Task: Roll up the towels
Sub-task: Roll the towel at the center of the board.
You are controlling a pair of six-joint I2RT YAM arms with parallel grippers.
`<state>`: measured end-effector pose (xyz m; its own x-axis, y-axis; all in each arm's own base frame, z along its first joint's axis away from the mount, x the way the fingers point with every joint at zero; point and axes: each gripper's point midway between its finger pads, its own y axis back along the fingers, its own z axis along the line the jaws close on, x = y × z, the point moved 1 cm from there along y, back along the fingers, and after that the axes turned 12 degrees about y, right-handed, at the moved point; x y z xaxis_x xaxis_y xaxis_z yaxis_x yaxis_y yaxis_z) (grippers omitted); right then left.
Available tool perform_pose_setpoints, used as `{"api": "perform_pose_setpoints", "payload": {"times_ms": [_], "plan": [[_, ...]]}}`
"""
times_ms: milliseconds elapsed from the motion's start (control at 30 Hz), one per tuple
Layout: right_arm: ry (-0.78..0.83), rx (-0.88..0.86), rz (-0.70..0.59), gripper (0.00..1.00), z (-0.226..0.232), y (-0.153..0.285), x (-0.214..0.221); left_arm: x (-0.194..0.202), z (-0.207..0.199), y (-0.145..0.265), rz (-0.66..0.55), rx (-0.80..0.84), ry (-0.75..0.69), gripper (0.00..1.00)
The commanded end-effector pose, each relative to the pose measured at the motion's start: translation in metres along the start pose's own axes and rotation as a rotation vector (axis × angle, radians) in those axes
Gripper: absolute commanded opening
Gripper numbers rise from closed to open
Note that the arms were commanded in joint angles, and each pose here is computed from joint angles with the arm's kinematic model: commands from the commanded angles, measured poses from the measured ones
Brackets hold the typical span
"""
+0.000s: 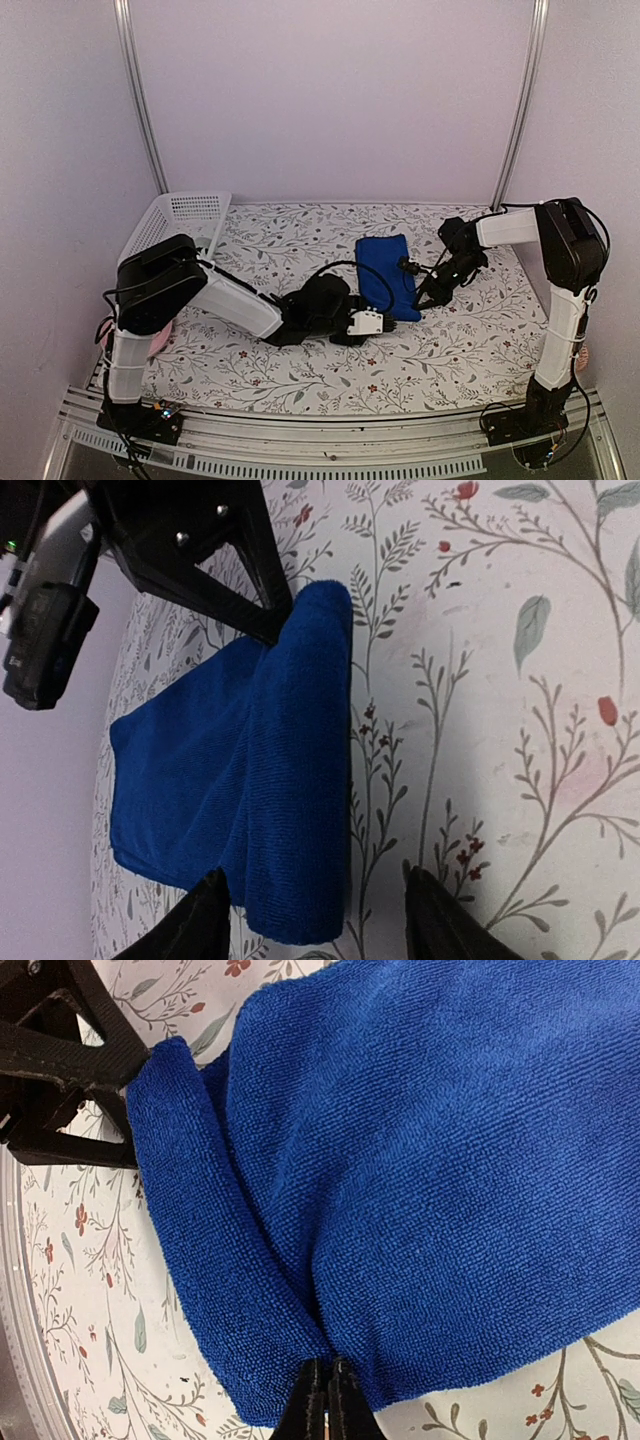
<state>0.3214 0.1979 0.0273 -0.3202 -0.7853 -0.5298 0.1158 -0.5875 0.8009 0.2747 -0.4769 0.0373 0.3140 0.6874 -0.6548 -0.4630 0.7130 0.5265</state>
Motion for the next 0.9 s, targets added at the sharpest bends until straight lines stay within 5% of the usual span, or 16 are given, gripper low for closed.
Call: {"api": "perform_pose_setpoints", "payload": {"times_ms": [0,200,500,667,867], "plan": [[-0.018,-0.016,0.045,0.05,-0.001,-0.009,0.013,0.008,0.007,-0.009,0.035,-0.088,-0.054,0.61],[-0.019,-0.019,0.049,0.05,-0.001,-0.01,0.014,0.015,-0.006,-0.015,0.065,-0.068,-0.115,0.53],[-0.015,-0.018,0.039,0.06,0.0,-0.007,0.011,0.018,-0.016,-0.02,0.082,-0.039,-0.141,0.28],[0.012,-0.009,0.024,0.09,0.002,-0.001,0.005,0.02,-0.016,-0.022,0.101,-0.007,-0.094,0.0],[0.086,0.042,-0.014,0.25,0.007,0.018,-0.009,0.01,-0.012,-0.012,0.063,0.038,0.013,0.0]]}}
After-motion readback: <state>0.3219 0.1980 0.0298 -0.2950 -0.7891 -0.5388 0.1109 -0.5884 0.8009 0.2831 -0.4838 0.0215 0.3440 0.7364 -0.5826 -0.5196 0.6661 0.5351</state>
